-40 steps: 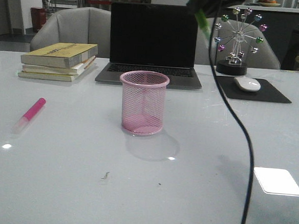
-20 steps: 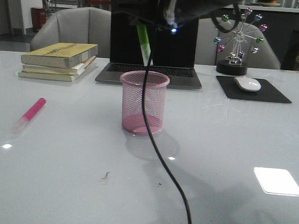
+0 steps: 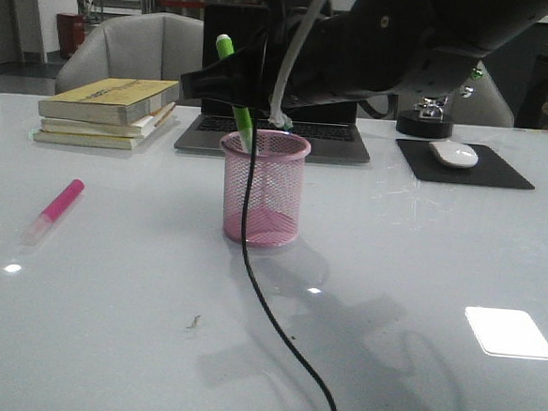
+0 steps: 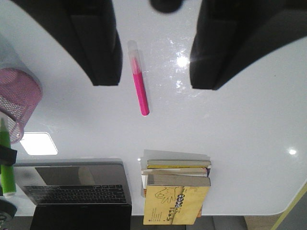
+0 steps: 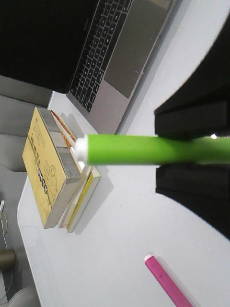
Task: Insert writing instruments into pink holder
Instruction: 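Lower the green marker into the pink holder and open the right gripper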
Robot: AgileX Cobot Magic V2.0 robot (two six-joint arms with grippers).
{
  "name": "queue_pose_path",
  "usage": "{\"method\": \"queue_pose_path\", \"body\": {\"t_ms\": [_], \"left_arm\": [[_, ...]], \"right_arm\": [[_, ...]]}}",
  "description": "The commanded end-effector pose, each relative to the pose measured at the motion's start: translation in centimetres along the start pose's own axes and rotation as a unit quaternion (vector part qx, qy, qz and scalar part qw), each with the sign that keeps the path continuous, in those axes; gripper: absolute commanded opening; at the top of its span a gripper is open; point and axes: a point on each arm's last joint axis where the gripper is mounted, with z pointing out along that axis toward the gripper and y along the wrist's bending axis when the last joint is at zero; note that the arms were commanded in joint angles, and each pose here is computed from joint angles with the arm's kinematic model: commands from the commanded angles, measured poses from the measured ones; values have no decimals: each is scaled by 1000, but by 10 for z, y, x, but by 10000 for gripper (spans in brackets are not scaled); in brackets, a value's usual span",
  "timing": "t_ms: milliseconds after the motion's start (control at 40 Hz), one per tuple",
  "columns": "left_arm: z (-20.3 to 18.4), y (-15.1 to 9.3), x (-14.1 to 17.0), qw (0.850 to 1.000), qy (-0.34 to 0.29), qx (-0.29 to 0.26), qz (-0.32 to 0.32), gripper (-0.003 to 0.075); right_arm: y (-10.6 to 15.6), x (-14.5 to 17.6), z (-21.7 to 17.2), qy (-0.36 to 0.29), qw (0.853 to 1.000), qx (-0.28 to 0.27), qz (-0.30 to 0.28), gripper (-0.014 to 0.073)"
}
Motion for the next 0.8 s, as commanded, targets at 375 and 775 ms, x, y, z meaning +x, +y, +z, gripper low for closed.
{"method": "queue_pose_path", "body": {"t_ms": [375, 775], "left_arm": [[-5, -1, -20, 998, -59, 2, -7, 404], [-5, -1, -20, 998, -59, 2, -7, 404]], "right_arm": [[-1, -41, -10, -88, 996, 4, -8, 323], [-20, -60, -24, -64, 998, 27, 12, 352]]}}
